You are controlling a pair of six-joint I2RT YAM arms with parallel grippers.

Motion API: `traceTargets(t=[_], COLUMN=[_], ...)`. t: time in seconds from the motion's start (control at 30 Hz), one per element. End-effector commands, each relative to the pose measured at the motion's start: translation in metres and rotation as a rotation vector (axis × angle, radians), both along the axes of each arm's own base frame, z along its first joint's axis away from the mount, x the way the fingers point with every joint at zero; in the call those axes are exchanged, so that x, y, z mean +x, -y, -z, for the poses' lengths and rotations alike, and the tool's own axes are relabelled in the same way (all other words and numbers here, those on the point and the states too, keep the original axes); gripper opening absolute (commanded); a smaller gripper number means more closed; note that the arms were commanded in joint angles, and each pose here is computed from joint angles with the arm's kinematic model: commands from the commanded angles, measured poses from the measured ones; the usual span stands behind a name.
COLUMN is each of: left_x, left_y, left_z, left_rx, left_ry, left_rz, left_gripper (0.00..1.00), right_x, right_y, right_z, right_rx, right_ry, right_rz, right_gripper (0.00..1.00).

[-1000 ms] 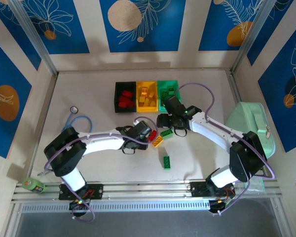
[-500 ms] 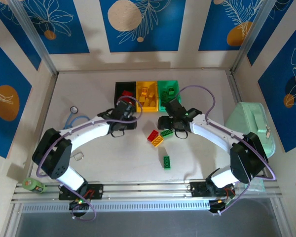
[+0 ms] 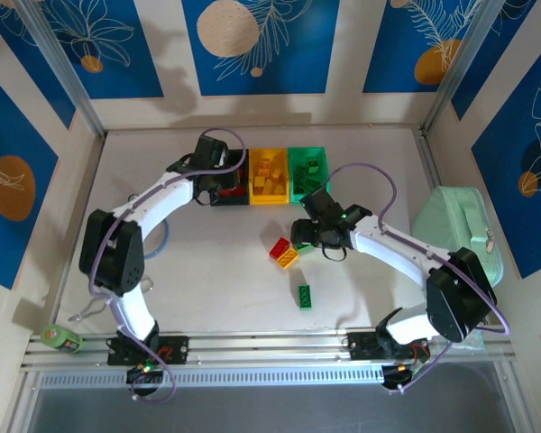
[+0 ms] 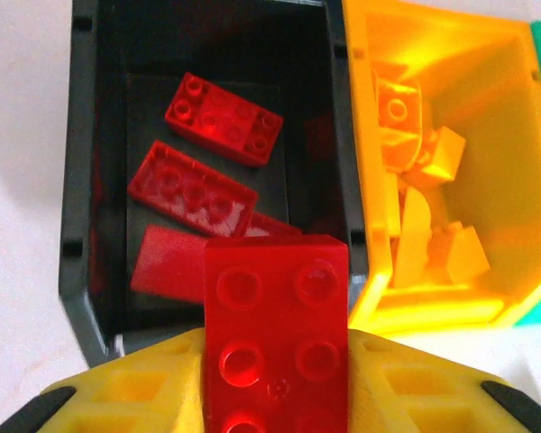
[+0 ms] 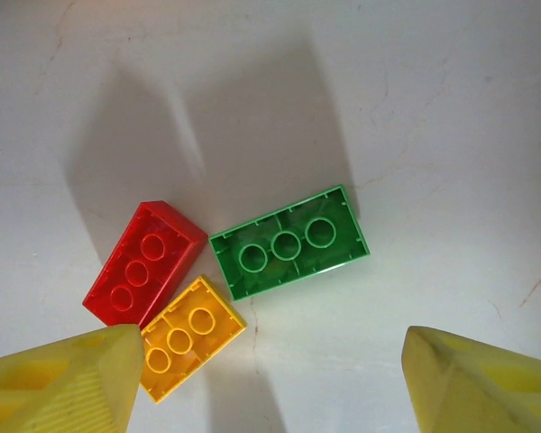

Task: Sort the legos into containers by color
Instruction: Place the lego in the container, then pick up the lego from the bottom-center of the table.

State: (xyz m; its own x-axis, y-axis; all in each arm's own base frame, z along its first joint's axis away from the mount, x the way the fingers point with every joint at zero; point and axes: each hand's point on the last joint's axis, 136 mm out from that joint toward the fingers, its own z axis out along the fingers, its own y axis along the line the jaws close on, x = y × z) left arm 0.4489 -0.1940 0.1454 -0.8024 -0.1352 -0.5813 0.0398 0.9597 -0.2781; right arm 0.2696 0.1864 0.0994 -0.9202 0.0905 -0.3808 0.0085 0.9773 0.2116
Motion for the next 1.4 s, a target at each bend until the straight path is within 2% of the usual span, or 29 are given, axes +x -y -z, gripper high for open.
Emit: traceTargets(t=[0.0,0.37,0.47,0.53,0.6,0.8,0.97,1.37], left_x=[0.015,0.057,0.062,0.063,0.063,0.05,0.032,-0.013], left_y=[-0.003,-0.002,-0.002,-0.001,-0.001,-0.004,-0.01,-0.021], left_z=[0.0,0.003,0.005,0.002,-0.005,-0.03,-0.039,-0.037], left_rx=[0.017,0.015,0.026,0.025,0.019,-0.025,-0.036,-0.099], left_ry=[-0.027,-0.051,-0.071,-0.07,-0.049,0.036,0.061,0.092], left_rz=[0.022,0.03,0.032,0.032,0.03,0.026,0.026,0.006], left_gripper=[0.38,0.41,0.47,0.56,0.59,0.59,0.59,0.59], right_x=[-0.007,-0.009,-0.01,-0.011,-0.012,-0.017,-0.028,-0.079], right_y=[0.003,0.007,0.004,0.003,0.004,0.004,0.001,-0.006], right_z=[-0.004,-0.009,-0.009,-0.009,-0.009,-0.009,-0.005,0.026], right_rx=[0.011,0.023,0.026,0.025,0.022,0.014,-0.005,-0.08], right_ry=[0.004,0.012,0.007,0.006,0.005,-0.001,-0.025,-0.166], right_rz=[0.01,0.014,0.008,0.005,0.004,-0.006,-0.028,-0.045], right_gripper=[0.76,0.76,0.76,0.76,0.76,0.76,0.76,0.76])
